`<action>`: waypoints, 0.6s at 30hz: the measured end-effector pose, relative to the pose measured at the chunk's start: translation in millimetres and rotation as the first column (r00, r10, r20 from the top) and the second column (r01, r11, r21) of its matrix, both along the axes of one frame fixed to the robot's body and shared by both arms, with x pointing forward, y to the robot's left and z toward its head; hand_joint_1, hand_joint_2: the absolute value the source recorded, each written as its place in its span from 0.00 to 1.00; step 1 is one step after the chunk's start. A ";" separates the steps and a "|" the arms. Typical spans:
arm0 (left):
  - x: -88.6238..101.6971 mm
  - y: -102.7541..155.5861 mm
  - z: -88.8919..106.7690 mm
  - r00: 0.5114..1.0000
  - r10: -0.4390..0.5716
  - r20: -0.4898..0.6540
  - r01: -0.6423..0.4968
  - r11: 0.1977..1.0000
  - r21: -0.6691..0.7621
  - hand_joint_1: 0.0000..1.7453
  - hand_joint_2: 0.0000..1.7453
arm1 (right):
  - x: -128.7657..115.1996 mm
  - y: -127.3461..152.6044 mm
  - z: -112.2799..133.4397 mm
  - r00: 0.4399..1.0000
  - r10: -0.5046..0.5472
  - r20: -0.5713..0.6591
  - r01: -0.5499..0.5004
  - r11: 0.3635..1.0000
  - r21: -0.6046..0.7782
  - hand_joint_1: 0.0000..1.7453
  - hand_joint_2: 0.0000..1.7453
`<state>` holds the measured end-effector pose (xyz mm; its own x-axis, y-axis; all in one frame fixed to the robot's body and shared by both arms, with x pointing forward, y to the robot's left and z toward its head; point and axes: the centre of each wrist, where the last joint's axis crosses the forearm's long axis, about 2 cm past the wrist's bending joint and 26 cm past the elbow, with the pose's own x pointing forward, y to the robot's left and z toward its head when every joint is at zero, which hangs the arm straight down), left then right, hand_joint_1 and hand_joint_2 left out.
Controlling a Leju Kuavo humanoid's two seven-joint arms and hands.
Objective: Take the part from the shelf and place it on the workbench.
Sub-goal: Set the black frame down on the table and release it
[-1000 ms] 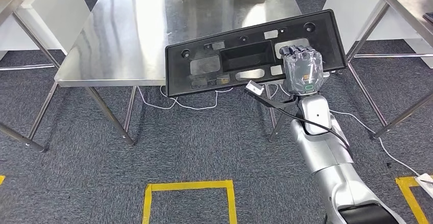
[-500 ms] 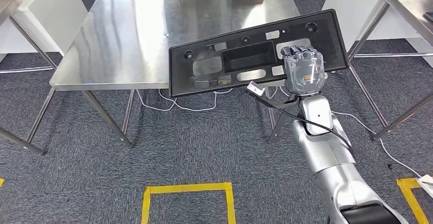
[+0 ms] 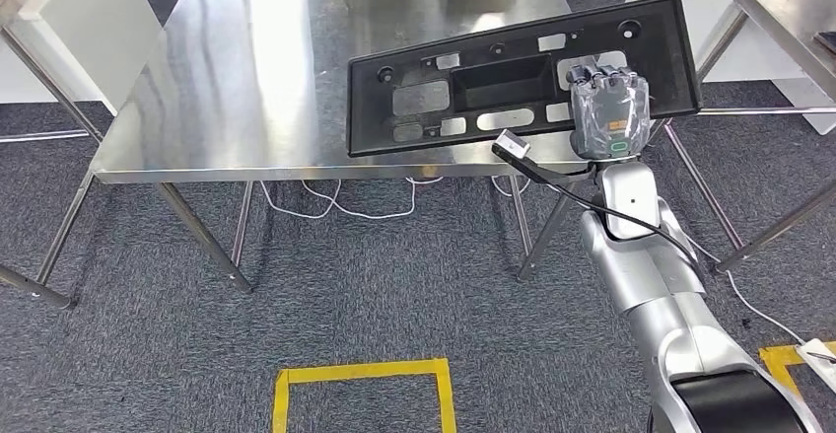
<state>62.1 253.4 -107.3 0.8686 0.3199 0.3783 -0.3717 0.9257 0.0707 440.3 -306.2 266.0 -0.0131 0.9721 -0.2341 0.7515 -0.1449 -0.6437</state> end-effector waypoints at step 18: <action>0.0 3.1 -0.2 1.000 0.024 0.008 -0.024 1.000 0.005 0.00 1.00 | -1.7 -18.6 -3.0 0.997 -0.075 0.007 0.075 0.997 -0.006 1.00 1.00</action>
